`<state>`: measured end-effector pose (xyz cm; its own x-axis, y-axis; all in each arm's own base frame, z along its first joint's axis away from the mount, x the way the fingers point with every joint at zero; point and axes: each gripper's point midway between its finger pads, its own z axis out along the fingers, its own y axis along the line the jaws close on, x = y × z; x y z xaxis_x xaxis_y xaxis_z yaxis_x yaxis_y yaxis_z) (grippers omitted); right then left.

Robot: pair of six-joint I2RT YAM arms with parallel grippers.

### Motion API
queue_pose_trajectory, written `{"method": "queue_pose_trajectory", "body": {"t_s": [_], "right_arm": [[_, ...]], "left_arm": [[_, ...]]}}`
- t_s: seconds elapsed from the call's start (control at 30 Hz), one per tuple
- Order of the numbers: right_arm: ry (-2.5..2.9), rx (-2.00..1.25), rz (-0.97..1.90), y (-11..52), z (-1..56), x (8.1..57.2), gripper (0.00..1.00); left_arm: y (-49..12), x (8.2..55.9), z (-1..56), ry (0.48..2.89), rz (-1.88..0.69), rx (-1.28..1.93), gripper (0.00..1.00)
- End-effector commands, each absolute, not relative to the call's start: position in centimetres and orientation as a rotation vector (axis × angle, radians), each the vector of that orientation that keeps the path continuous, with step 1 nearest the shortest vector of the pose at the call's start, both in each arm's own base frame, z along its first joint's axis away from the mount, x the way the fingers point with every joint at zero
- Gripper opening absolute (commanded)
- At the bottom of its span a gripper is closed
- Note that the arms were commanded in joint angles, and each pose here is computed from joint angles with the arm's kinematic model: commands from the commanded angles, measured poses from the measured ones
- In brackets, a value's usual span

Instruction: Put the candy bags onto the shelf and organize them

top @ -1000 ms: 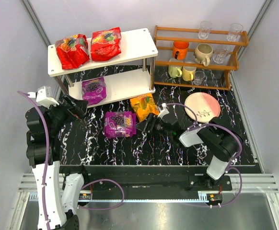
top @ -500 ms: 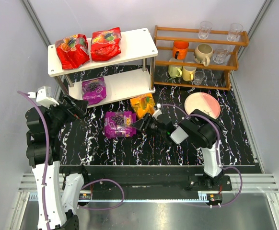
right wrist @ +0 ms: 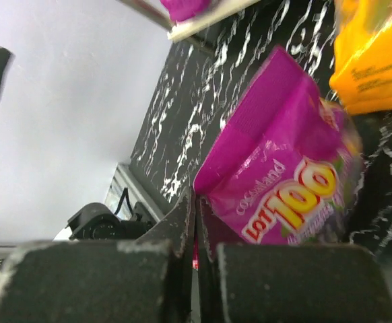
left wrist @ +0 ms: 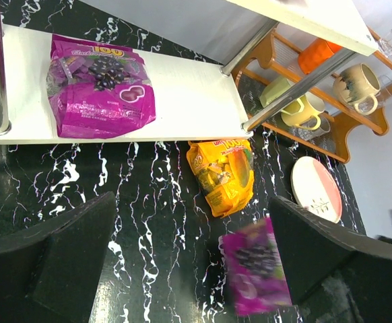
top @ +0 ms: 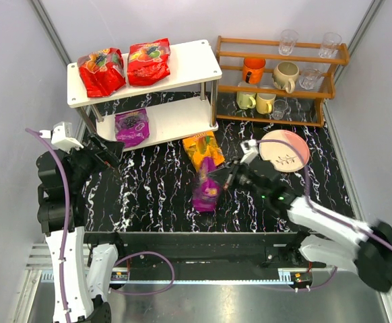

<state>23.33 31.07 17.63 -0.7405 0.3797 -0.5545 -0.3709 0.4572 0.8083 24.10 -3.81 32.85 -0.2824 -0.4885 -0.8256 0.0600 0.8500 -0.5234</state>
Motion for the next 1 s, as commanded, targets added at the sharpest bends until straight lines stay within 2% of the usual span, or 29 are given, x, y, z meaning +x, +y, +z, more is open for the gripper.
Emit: {"method": "queue_pose_trajectory", "body": {"t_s": [0.0,0.03,0.13,0.4,0.5,0.63,0.67,0.73,0.77,0.8,0.87,0.97], "right_arm": [[2.125,0.002,0.876,23.1,17.2,21.8,0.0],[2.087,0.026,0.83,21.7,18.7,21.9,0.0],[2.188,0.024,0.667,19.0,17.0,20.8,0.0],[2.38,-0.023,0.452,18.5,11.7,21.5,0.0],[2.394,-0.07,0.487,20.3,11.3,22.3,0.0],[2.352,-0.14,0.674,24.2,12.6,22.8,0.0],[2.298,-0.169,0.75,25.6,13.7,23.2,0.06],[2.264,-0.362,1.058,29.2,15.0,20.3,0.26],[2.096,-0.43,1.234,31.3,18.2,20.1,0.45],[2.023,-0.503,1.381,32.1,19.9,18.3,0.52],[1.933,-0.497,1.464,32.2,20.8,17.5,0.6],[1.976,-0.4,1.291,30.2,19.8,19.0,0.67]], "left_arm": [[-4.2,24.0,33.3,1.761,-0.575,-0.31,0.99],[-4.2,24.0,33.3,1.757,-0.576,-0.309,0.99],[-4.3,23.9,33.2,1.758,-0.584,-0.312,0.99],[-4.3,23.5,33.1,1.755,-0.576,-0.306,0.99],[-4.4,23.5,32.9,1.762,-0.576,-0.303,0.99],[-4.3,23.6,32.8,1.767,-0.572,-0.302,0.99],[-4.3,23.6,32.8,1.766,-0.573,-0.305,0.99],[-4.2,23.7,32.5,1.773,-0.572,-0.311,0.99],[-4.3,23.7,32.5,1.775,-0.576,-0.311,0.99],[-4.3,23.9,32.5,1.774,-0.578,-0.31,0.99],[-4.5,23.9,32.2,1.782,-0.593,-0.314,0.99],[-4.6,24.0,32.0,1.784,-0.604,-0.315,0.99]]}}
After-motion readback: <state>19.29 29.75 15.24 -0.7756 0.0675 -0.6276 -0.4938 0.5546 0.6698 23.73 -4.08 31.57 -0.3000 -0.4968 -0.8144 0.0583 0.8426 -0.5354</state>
